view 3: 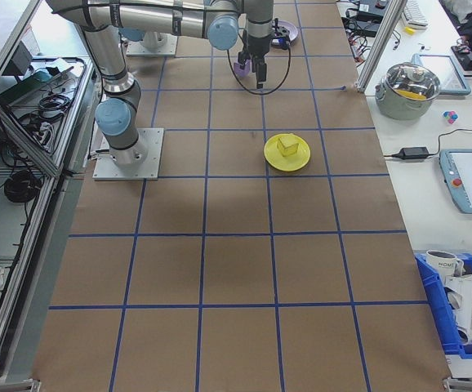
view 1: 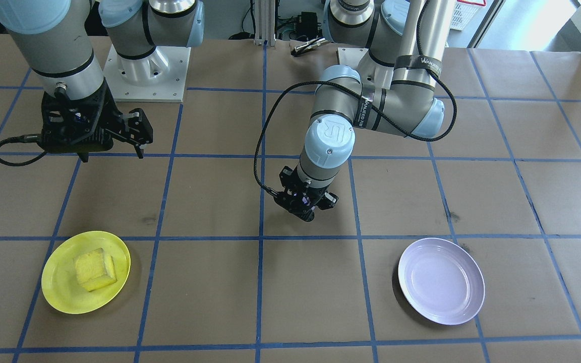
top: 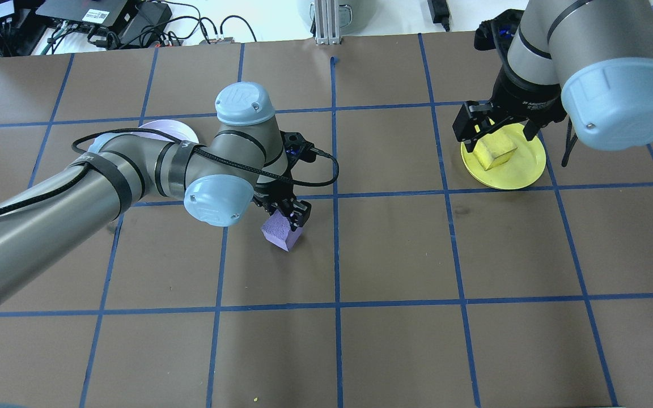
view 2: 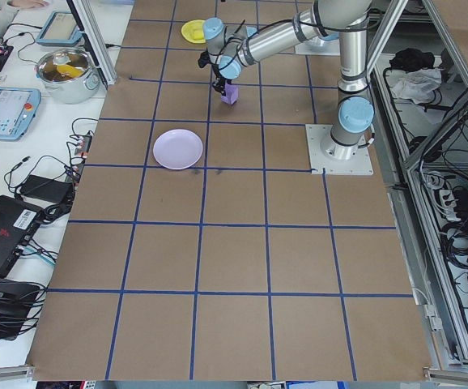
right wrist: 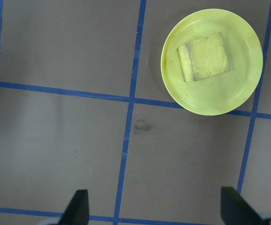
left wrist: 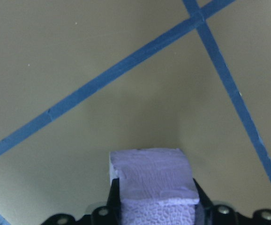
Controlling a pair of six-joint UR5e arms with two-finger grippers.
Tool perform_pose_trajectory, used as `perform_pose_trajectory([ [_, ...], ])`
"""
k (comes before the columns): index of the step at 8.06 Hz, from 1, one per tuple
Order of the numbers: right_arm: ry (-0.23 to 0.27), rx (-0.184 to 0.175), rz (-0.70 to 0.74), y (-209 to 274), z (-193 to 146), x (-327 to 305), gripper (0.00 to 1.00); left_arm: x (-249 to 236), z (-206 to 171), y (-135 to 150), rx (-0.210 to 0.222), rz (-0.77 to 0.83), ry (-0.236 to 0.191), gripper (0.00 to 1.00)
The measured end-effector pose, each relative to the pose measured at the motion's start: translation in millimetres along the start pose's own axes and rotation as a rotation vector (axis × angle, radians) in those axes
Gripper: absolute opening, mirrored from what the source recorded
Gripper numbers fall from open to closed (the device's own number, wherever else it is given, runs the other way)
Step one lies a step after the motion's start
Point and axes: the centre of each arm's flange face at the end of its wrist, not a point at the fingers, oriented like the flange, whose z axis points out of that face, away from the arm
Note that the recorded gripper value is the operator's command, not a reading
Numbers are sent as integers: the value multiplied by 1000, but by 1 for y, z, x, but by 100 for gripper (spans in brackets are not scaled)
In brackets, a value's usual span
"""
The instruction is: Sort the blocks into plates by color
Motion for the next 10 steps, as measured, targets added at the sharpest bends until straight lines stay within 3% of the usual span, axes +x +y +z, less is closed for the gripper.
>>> perform_pose_trajectory([
  [2,1,1,6,0,-1,0,100,0,-29,15,-15,-34,1,22],
  [3,1,1,7,0,-1,0,100,-13,-51,19,0,-69,1,21],
  [5,1,1,6,0,-1,0,100,-79,-95,11,54,-181,-5,20],
  [7,1,1,6,0,-1,0,100,-157,-133,7,94,-285,-51,20],
  [10,0,2,6,0,-1,0,100,-281,-120,18,72,-436,-38,20],
])
